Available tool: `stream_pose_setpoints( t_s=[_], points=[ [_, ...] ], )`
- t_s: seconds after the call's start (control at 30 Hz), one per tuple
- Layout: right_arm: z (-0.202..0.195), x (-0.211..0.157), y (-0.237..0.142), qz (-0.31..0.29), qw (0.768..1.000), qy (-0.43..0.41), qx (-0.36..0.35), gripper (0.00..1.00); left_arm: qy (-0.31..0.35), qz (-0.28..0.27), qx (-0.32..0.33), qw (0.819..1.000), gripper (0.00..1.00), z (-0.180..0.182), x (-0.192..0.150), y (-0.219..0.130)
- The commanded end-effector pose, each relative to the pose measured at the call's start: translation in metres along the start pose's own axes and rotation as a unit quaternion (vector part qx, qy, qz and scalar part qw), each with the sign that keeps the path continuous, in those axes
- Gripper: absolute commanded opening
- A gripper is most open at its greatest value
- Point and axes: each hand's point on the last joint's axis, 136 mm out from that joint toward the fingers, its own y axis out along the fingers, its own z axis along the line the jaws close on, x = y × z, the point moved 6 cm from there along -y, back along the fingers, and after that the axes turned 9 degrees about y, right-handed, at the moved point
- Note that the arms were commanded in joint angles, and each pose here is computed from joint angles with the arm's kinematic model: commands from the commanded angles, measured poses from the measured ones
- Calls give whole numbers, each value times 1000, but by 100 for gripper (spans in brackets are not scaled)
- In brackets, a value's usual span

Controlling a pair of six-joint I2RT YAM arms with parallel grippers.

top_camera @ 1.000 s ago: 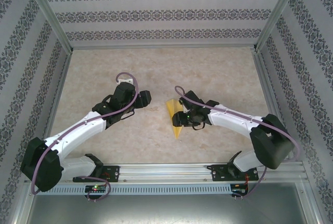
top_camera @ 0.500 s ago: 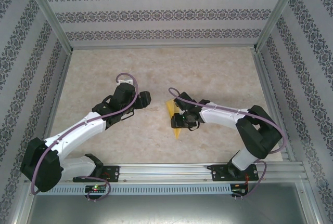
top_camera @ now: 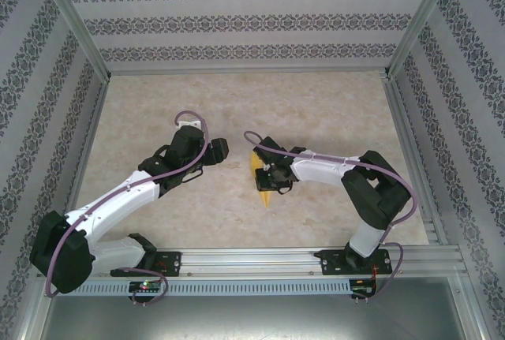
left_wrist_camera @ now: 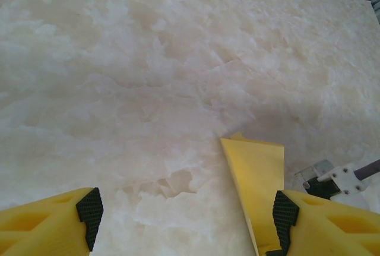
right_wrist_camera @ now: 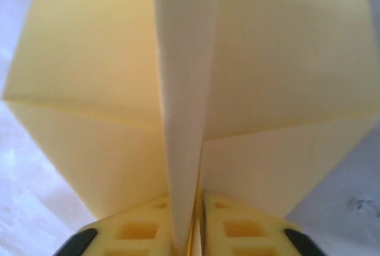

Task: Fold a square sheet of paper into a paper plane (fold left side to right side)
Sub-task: Move the paper plane to the top-center of the table.

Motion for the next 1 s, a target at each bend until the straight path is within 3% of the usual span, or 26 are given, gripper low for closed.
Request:
stream_pose_setpoints(
  t_s=[0.0,0.23,0.47,0.67,0.97],
  points=[
    [0,20,-14,-23,1000,5,-6,8,15,-7,11,1000,81,8,0,-7],
    [-11,95,-45,-69,997,30,-15,6,55,-16,-44,997,99,-4,3,-18],
    [-31,167,-40,-82,994,58,-43,6,98,-52,-113,987,100,-14,1,-31],
    [-39,190,-18,-72,993,60,-68,6,151,-64,-153,975,100,-20,-5,-39],
    [-45,187,1,-52,993,50,-90,9,208,-111,-158,959,100,-21,-3,-43]
  ],
)
